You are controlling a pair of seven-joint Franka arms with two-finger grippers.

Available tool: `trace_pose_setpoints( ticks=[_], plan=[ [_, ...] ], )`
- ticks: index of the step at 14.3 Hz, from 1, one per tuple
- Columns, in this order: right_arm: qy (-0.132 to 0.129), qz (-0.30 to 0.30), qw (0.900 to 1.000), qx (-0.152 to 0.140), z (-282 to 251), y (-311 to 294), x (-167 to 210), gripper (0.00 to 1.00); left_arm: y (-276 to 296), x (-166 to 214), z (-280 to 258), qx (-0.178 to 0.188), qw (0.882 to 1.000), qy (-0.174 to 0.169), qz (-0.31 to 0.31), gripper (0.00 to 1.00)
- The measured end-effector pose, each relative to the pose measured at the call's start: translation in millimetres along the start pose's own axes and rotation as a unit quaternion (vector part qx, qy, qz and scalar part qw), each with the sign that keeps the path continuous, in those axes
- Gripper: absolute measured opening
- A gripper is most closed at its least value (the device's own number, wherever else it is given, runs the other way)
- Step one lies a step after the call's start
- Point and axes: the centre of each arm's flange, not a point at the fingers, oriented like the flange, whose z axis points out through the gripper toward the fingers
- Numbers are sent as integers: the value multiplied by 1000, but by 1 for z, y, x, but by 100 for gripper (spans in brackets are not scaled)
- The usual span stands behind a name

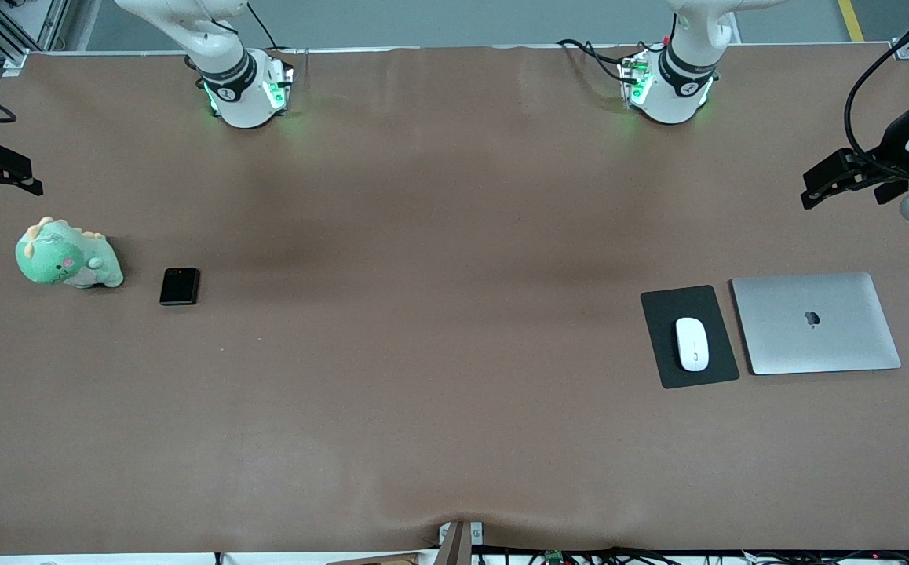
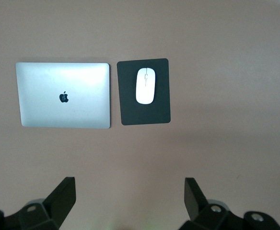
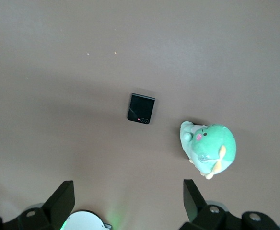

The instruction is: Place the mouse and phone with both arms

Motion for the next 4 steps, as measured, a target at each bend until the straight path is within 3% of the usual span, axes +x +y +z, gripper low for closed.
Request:
trace_pose_setpoints(
  ticks=[4],
  plan=[
    [-2, -5, 1000, -1, 0, -5, 2, 100, 4, -1, 0, 0, 1000, 0, 4, 100]
  ],
)
